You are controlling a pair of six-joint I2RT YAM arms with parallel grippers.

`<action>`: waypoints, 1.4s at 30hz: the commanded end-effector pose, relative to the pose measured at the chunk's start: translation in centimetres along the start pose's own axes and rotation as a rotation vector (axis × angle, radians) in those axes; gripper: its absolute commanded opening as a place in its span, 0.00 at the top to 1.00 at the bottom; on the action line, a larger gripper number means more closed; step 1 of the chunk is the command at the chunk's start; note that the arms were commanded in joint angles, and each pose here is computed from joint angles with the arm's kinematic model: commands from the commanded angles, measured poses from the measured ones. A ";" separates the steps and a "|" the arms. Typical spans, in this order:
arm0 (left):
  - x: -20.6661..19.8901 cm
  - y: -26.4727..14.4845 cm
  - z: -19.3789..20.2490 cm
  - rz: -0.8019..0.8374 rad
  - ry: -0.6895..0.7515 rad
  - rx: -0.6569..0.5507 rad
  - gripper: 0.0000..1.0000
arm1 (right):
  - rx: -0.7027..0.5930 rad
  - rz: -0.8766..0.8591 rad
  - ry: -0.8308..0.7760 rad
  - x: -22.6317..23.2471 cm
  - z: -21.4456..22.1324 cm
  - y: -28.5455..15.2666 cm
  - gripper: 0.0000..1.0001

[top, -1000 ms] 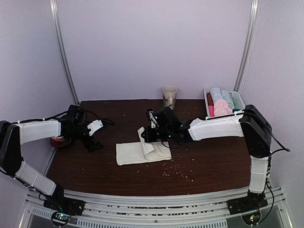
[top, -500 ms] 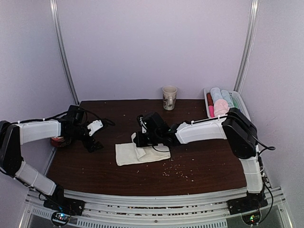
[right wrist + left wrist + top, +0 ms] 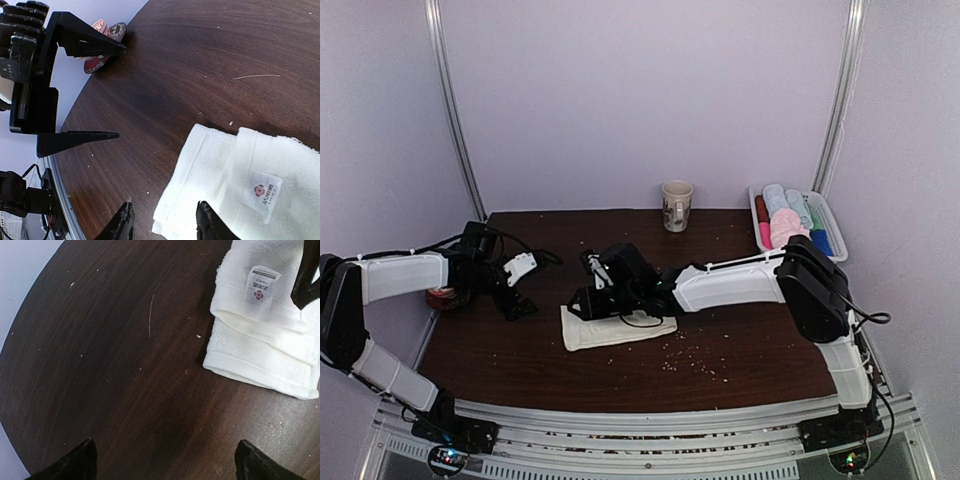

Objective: Roll the towels
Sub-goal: Fold the towel at the center of the board, then adjust the towel at the center of the board.

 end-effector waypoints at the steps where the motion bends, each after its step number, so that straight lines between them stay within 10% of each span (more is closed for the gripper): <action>1: -0.1 -0.3 -1.7 0.040 0.030 -0.085 0.02 | -0.084 0.043 -0.031 -0.9 -2.6 -4.2 0.57; 14: -5.8 -1.2 -10.5 0.009 0.563 -0.331 0.09 | -0.197 0.304 0.067 -13.6 -1.7 -15.3 0.53; 21: -8.1 2.0 -10.3 0.069 0.816 -0.268 0.24 | -0.193 0.322 0.088 -14.9 -0.7 -16.8 0.53; 26: -8.9 3.3 -11.0 0.109 0.875 -0.257 0.52 | -0.198 0.325 0.097 -15.4 -0.4 -17.4 0.53; 42: -11.3 7.6 -9.0 0.147 1.038 -0.117 0.61 | -0.206 0.327 0.119 -16.5 0.5 -18.8 0.53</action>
Point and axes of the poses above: each gripper's point midway between its finger pads, its own y axis out along the fingers, its own x axis along the line the jaws close on, z = x × y, the point moved 2 cm from there along -y, back along the fingers, and after that the axes turned 8 degrees about y, right-handed, at the moved point
